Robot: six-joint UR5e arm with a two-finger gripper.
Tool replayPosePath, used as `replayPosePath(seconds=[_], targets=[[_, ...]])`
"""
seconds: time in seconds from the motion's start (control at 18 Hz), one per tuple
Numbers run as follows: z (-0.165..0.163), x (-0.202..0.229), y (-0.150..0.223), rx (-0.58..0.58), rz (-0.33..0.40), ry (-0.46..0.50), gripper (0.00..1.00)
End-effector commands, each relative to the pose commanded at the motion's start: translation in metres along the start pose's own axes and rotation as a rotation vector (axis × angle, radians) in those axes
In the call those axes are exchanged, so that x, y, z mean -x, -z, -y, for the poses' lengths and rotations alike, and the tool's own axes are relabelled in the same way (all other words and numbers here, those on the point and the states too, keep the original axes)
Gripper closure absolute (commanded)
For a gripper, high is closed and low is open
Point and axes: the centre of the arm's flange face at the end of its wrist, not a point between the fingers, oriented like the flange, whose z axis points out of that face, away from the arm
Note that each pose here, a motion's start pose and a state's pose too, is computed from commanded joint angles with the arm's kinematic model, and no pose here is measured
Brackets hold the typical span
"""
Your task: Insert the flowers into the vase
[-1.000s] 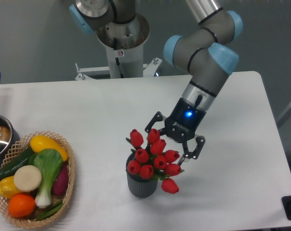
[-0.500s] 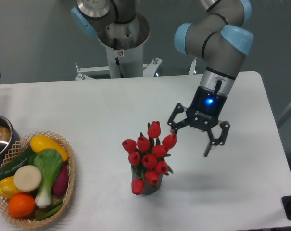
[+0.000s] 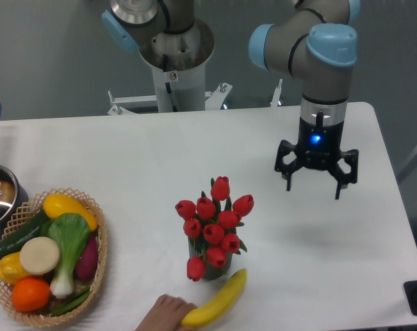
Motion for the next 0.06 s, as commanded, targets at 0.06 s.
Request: replayPosePath(seconds=[0.06], targets=[[-0.0031, -0.0004, -0.0025, 0.026, 0.002, -0.010, 0.00]])
